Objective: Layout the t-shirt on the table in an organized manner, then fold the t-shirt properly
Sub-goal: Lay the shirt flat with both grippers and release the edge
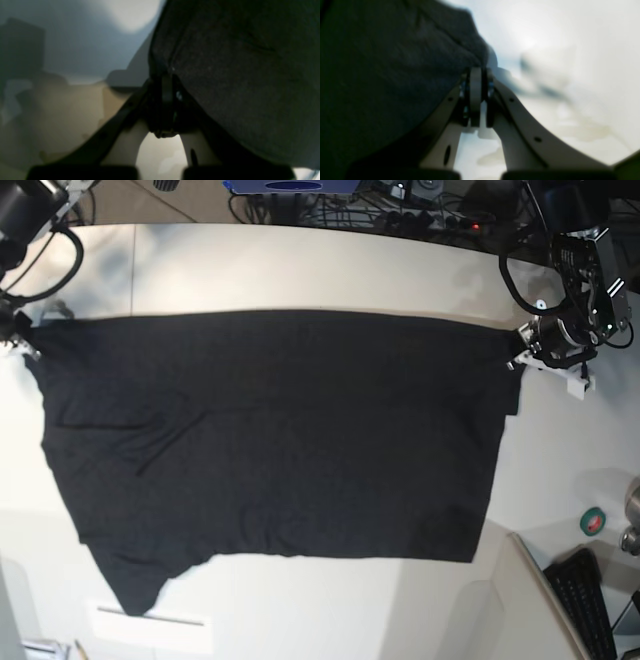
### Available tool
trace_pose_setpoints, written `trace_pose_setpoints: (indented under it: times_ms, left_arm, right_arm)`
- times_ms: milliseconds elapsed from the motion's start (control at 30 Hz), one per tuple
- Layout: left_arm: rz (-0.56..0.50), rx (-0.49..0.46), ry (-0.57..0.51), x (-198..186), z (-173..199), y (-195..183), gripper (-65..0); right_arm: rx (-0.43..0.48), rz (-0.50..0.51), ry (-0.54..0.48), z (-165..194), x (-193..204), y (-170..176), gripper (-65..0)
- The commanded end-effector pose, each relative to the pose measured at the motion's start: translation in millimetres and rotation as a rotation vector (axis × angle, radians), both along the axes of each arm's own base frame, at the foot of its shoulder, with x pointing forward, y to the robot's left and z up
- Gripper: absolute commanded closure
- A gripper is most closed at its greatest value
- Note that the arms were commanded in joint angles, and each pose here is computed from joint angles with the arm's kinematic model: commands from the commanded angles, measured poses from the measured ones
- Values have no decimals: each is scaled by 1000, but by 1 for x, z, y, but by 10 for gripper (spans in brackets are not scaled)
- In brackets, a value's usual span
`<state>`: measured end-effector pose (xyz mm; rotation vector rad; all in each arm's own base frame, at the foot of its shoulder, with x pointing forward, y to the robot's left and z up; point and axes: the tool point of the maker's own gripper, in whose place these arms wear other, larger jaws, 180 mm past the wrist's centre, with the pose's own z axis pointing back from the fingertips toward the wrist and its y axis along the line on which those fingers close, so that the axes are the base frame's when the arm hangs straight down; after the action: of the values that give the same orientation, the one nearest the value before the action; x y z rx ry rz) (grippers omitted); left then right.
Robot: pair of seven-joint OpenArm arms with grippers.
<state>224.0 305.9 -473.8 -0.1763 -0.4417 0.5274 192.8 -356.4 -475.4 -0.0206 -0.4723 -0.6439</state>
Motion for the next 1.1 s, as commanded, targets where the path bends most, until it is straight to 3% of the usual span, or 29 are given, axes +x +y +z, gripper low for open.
trace_pose_setpoints:
  times_ms: [0,200,733,1067]
  left_arm:
    - [-3,27,-30,6,9,9,0]
    - [-24,53,-14,-13,11,9,0]
    - [18,115,9,-56,21,34,0]
    - [20,112,25,-62,18,33,0]
  right_arm:
    - [-46,7,-40,14,4,-7,0]
    - [-105,28,-32,26,-21,-2,0]
    - [-110,-32,75,16,-96,3,0]
    - [-89,-40,91,10,-104,11,0]
